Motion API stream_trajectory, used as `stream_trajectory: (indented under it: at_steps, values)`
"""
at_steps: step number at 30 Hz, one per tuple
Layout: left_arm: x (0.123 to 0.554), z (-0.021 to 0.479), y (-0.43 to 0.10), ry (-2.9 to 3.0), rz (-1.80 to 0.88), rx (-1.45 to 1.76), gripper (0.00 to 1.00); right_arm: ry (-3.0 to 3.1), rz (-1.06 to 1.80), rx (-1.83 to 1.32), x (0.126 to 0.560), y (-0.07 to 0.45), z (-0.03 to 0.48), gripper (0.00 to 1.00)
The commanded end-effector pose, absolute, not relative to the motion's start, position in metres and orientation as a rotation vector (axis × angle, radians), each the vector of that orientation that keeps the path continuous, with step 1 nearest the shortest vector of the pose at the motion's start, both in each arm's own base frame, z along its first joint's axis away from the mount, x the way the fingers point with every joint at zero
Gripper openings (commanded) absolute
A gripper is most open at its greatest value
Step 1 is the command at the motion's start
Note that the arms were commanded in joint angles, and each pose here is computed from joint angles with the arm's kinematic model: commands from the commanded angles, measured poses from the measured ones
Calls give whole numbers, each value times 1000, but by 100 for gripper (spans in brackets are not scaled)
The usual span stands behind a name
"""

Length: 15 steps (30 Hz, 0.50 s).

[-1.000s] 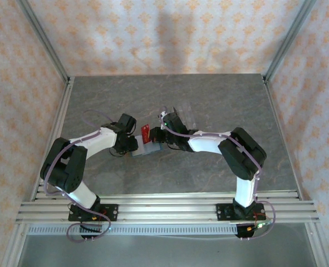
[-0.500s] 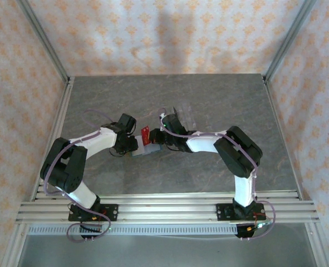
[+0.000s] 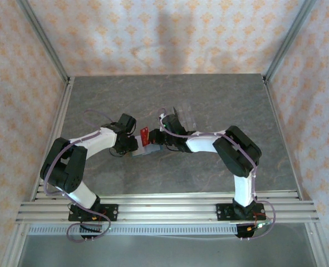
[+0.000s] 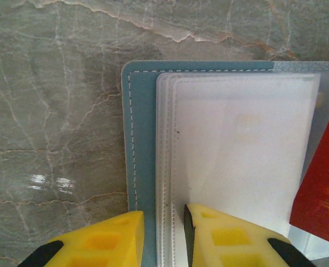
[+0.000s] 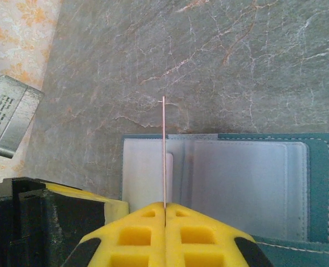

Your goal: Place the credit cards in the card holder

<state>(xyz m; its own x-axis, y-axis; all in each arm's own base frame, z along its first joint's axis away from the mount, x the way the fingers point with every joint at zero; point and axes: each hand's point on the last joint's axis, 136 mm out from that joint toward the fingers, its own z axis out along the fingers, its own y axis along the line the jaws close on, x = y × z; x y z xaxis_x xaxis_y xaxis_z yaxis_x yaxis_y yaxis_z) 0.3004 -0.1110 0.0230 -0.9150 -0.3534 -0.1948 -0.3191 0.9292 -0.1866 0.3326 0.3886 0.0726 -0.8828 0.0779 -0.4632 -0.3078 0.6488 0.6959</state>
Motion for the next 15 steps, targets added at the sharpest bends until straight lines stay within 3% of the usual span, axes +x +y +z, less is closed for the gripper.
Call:
stream_trajectory:
  at_steps: [1,15]
  values:
    - [287,13,-98,2899,-142,-511,26,2378,1183,-184,336,397,79,0]
    - [287,14,-97,2897,-144,-517,26,2357,1304,-135,332,403,85,0]
